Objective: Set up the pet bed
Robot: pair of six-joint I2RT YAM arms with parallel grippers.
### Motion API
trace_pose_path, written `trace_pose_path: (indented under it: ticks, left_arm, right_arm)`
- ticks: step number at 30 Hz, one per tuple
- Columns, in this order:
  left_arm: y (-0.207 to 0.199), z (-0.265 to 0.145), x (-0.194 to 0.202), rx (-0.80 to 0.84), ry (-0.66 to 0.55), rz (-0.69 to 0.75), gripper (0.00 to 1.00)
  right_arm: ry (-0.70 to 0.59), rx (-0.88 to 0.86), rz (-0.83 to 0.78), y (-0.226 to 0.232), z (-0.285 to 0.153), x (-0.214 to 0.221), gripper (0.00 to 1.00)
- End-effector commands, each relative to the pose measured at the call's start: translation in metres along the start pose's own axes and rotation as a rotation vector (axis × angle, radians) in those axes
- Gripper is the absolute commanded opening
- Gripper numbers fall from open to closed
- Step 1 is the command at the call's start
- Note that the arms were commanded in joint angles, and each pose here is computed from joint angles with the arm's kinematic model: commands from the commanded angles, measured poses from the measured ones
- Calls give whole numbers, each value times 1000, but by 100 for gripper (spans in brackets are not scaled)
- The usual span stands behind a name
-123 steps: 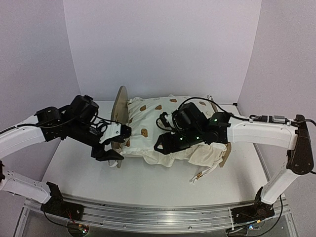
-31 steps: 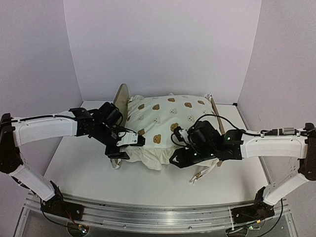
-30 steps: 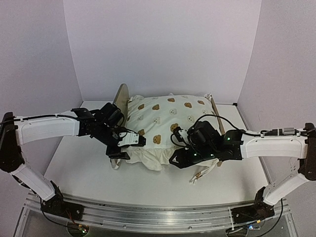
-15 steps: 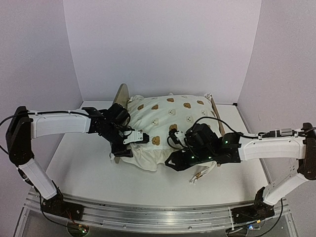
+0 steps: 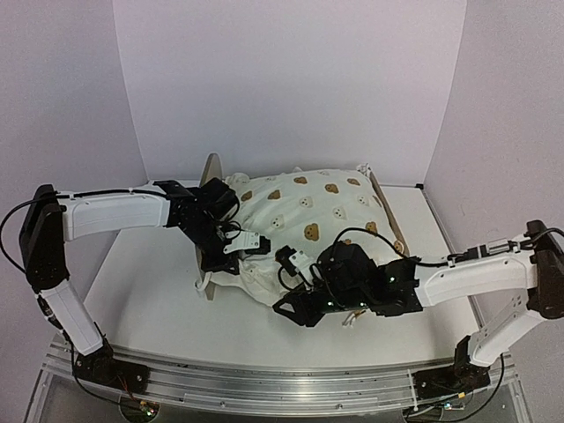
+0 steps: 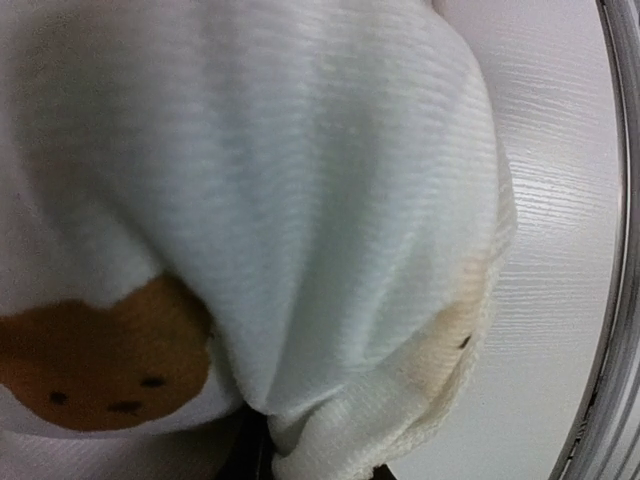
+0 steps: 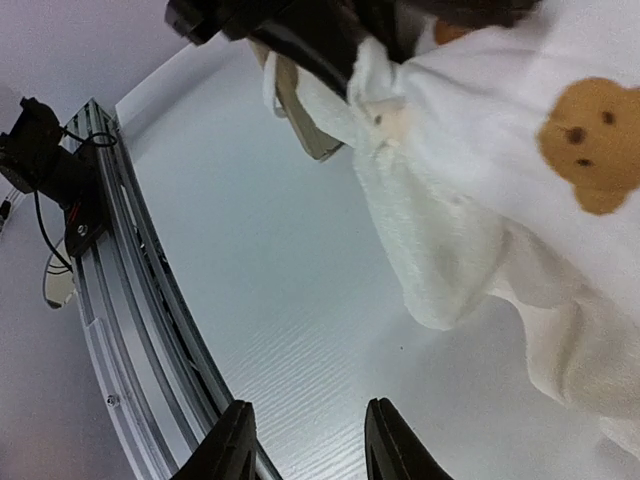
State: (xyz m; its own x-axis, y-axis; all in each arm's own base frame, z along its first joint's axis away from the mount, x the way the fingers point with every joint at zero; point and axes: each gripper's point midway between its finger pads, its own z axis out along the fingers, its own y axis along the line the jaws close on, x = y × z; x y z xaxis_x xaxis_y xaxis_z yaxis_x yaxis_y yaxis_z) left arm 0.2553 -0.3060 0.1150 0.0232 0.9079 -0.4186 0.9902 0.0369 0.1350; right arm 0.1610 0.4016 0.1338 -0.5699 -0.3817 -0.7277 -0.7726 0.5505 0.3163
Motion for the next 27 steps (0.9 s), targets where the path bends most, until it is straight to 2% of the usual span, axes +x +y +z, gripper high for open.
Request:
trace_pose_path:
  ticks: [1,5,9,13,19,23,27]
  left_arm:
    - [28,-71,-68,-30,-177,-105,0]
    - [30,-105,-94,-14,-247,-113,0]
    - [19,-130,-111,41,-322,-105,0]
    - [19,-151,-130,63,-392,-128,0]
    - [19,-157,-137,78,-414,-153,0]
    - [21,-162,-143,78,-433,-161,0]
    - [23,-165,-144,68,-438,-151,0]
  right_arm:
    - [-152,-18,-140,21,25,-19,37]
    - [-275,-16,-158,23,48,-37,36]
    - [-439,72,-183,10,55,-62,35]
    - [-527,130,-205,3,65,-77,36]
    - [-552,204,-147,-18,91,-77,49]
    - [-596,209,-122,-20,109,-82,65]
    - [-648,161,-114,-9,125,-95,68]
